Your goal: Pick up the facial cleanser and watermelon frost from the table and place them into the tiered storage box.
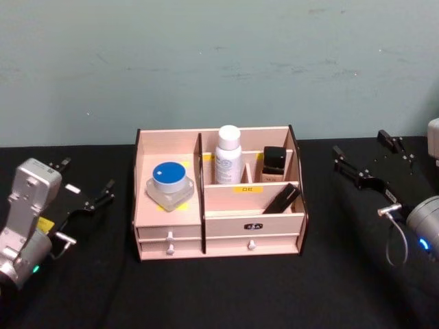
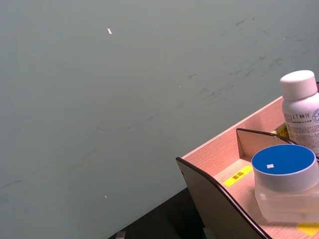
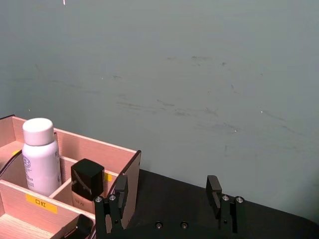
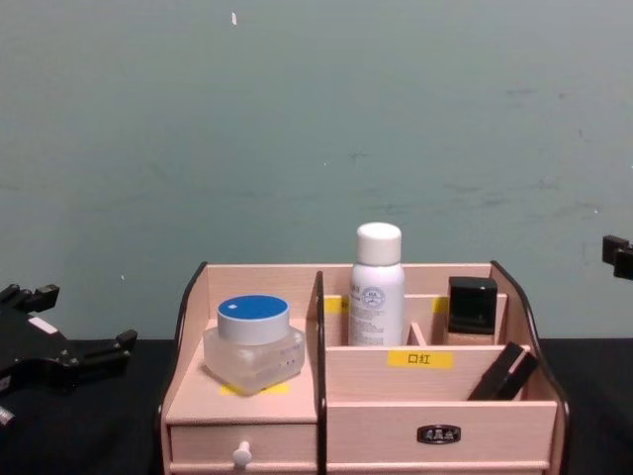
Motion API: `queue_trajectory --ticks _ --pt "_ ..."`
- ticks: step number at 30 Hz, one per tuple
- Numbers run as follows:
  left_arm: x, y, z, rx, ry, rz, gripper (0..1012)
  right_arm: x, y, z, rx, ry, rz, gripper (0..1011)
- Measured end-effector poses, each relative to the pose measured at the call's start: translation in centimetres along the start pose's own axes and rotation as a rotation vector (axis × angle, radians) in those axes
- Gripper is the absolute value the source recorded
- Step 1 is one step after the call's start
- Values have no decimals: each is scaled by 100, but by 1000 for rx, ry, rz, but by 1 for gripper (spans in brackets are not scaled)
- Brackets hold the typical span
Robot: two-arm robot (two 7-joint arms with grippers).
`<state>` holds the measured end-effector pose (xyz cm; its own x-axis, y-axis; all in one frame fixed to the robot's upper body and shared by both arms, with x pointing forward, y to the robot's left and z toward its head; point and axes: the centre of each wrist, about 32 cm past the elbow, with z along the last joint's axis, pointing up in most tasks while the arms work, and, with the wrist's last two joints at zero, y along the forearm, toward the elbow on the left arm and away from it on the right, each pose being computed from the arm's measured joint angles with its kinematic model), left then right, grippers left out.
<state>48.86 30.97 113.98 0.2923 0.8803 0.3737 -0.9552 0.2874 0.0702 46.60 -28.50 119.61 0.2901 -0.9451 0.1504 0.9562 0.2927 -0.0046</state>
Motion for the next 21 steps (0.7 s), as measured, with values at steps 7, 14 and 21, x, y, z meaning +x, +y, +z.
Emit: queue_trajectory --ticks 7,14,21 --pt "0 0 0 0 0 0 1001 1 -3 5 2 -2 1 1002" --pt "0 0 0 0 0 0 1001 1 -4 6 3 -2 2 1002" --pt "0 0 0 0 0 0 1001 1 -5 9 4 -3 2 1003"
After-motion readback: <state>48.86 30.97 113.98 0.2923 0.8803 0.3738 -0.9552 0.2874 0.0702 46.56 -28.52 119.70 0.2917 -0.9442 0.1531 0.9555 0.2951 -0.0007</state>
